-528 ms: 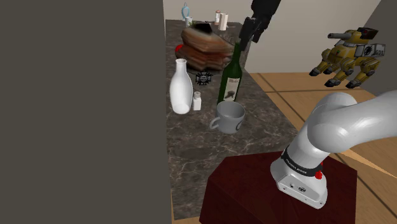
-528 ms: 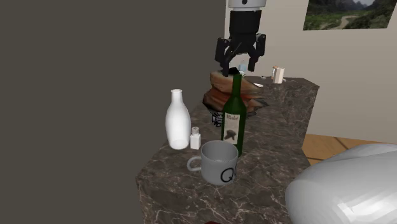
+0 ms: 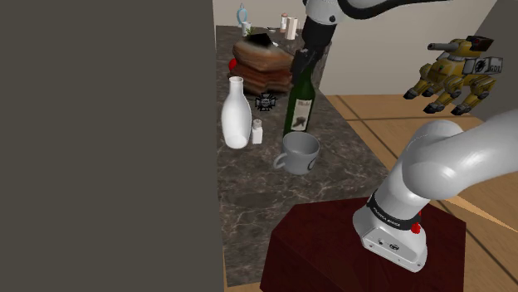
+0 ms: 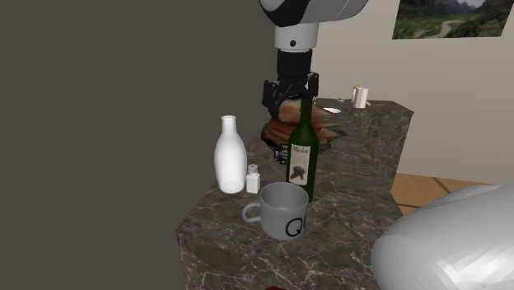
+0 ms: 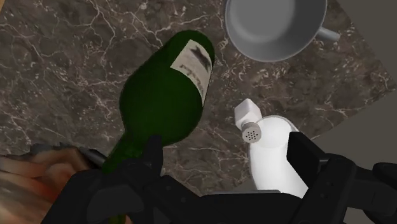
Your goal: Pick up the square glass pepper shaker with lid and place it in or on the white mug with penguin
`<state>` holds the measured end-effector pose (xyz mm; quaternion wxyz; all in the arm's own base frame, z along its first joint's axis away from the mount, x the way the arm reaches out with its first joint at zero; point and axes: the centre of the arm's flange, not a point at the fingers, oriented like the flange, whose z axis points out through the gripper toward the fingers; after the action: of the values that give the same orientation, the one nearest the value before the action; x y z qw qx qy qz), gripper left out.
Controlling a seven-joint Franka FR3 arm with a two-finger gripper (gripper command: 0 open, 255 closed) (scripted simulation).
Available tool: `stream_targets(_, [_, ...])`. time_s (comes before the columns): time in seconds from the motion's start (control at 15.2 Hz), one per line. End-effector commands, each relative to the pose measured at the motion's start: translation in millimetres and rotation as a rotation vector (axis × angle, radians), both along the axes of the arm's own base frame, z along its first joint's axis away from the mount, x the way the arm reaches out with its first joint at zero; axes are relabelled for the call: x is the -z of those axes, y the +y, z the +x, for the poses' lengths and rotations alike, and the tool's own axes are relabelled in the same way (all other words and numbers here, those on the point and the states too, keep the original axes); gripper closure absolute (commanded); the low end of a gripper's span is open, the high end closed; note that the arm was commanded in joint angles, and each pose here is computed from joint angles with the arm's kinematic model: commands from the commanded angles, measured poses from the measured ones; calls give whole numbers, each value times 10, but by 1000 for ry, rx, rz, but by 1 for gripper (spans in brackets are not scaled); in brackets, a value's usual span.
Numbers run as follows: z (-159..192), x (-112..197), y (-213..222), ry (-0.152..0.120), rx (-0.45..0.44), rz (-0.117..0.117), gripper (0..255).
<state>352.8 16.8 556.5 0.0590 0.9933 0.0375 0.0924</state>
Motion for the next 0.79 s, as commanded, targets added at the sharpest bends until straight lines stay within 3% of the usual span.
stream_targets(0.0, [141,215,74,-1,-31,-4,0])
stream_targets(0.73, [888,1368,508,7,-196,-30,0])
